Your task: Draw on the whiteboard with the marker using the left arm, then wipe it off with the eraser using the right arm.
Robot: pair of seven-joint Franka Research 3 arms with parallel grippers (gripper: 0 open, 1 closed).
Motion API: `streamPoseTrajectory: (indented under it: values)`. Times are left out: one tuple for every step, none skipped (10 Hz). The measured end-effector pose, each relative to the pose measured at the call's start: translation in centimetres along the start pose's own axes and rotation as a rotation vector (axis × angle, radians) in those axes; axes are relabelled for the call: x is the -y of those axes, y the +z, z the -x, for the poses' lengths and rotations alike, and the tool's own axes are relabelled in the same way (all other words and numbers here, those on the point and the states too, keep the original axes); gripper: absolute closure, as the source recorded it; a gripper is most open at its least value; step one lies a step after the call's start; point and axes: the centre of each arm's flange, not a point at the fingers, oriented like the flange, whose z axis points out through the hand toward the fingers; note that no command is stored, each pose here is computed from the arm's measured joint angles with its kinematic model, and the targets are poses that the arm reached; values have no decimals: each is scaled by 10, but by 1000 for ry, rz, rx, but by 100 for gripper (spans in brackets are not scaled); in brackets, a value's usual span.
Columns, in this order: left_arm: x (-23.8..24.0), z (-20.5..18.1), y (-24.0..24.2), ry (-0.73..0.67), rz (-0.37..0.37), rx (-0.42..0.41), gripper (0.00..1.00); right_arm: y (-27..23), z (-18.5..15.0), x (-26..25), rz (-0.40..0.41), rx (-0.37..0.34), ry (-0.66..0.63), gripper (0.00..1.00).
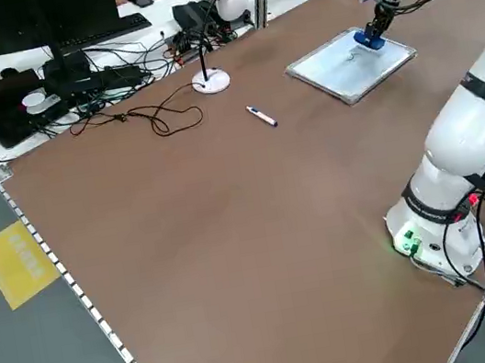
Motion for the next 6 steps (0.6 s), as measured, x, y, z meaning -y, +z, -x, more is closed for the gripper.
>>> streamPoseTrajectory:
  values:
    - [0, 0, 0, -1, 0, -2, 0, 1, 1, 1, 3, -2, -5, 44]
    - [1, -1, 0, -2, 0, -5, 0, 2, 4, 3, 6, -2, -14, 44]
    - [2, -1, 0, -3, 0, -7, 0, 3, 8, 6, 11, -2, -26, 44]
    - [2, -1, 0, -4, 0, -7, 0, 5, 12, 9, 17, -1, -39, 44]
    - [3, -1, 1, -5, 0, -6, 0, 9, 16, 10, 25, 1, -48, 44]
    - [3, -2, 2, -5, 1, -4, 0, 14, 20, 11, 33, 4, -53, 44]
